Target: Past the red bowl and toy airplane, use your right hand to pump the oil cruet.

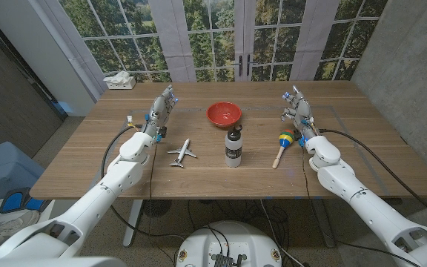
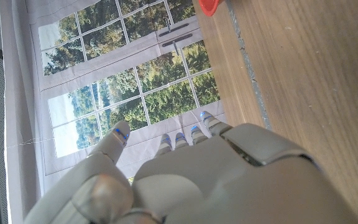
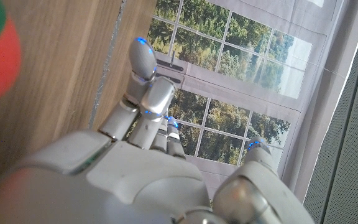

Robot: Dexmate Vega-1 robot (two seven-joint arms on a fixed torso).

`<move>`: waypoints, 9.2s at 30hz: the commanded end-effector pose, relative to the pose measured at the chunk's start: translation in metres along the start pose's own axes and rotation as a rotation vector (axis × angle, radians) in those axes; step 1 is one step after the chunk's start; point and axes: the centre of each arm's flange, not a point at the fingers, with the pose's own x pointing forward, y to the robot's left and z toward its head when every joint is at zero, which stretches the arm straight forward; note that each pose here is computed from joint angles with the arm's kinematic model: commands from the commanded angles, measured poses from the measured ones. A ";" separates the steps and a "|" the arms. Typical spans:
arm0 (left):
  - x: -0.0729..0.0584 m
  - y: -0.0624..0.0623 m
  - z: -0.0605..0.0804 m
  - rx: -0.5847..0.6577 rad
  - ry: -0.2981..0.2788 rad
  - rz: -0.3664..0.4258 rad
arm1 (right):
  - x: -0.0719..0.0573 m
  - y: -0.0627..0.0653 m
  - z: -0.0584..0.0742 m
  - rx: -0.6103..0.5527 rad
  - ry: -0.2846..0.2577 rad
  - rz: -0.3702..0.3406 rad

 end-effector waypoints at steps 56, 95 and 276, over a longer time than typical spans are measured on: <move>-0.015 -0.002 0.006 0.001 -0.027 -0.009 | -0.124 0.011 0.008 0.012 0.002 -0.080; -0.037 -0.003 0.016 0.013 -0.061 -0.019 | -0.195 0.026 0.006 0.029 0.020 -0.123; -0.045 -0.019 0.036 0.025 -0.095 -0.056 | -0.166 0.179 -0.025 -0.221 0.103 0.353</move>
